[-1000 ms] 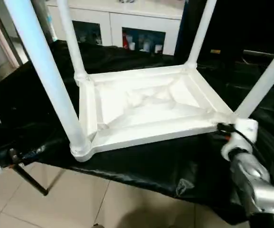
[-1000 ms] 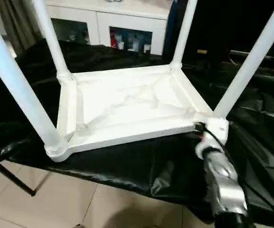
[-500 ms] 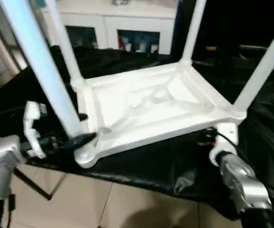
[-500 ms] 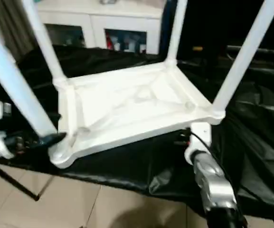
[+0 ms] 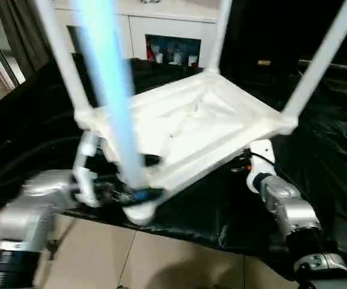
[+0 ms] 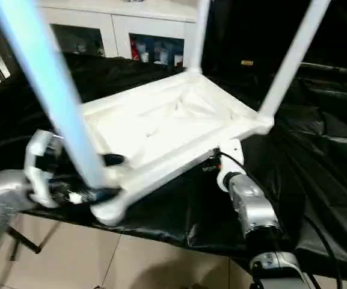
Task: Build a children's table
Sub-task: Rotate table base
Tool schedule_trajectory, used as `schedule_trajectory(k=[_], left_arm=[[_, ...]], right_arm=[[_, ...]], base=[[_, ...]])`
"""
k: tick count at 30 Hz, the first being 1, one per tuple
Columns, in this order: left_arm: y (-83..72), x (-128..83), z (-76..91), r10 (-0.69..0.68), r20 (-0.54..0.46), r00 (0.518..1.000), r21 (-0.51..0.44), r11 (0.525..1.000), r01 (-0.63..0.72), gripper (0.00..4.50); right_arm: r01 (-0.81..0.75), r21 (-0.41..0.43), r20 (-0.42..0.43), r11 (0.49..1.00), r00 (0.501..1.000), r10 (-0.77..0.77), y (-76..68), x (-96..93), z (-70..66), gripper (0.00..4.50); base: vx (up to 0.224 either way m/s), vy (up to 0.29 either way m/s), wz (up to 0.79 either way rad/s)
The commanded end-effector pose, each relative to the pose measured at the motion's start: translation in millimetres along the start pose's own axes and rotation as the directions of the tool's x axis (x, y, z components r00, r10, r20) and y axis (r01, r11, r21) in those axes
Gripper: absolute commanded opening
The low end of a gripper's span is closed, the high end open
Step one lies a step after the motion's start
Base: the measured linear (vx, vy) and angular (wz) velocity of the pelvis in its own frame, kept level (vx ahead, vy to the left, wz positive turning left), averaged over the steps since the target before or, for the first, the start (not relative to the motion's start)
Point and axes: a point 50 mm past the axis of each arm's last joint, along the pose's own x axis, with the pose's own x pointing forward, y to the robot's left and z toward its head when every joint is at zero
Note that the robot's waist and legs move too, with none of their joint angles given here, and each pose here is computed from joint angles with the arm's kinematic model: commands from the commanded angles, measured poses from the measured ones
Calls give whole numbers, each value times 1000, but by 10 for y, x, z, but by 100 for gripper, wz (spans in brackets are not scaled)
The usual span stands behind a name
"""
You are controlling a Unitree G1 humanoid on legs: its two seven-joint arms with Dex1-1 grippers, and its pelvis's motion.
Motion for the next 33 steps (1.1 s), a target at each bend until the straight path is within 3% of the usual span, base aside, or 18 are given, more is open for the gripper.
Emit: schedule_trajectory(k=[1,9,14,16,20,25,29,33], left_arm=[[-34,283,40,-108,6,994,35,994,108,450],[52,895,-43,-208,-13,978,90,974,208,450],[136,1041,-98,-167,-45,985,127,977,172,450],[285,1101,-191,-32,-120,992,173,984,52,450],[436,1073,-248,105,-168,980,234,970,-64,450],[606,1072,-266,269,-157,950,321,924,-209,450],[600,1083,-204,219,-87,972,291,939,-185,450],[456,988,-124,37,-18,999,206,978,-32,450]], right_arm=[[-118,-34,32,992,992,119,252,88,113,10],[-189,-70,43,980,980,192,461,176,174,10],[-193,-67,48,979,979,197,484,191,182,10],[-176,-64,53,982,982,180,457,196,184,10],[-178,-50,54,983,982,181,392,172,161,10],[-236,-48,61,971,969,239,362,127,127,10],[-220,-41,86,975,971,223,250,80,163,10],[-190,-73,123,979,972,198,-25,-83,262,10]], base=[[0,0,0],[0,0,0],[0,0,0],[0,0,0],[0,0,0],[0,0,0],[0,0,0],[0,0,0]])
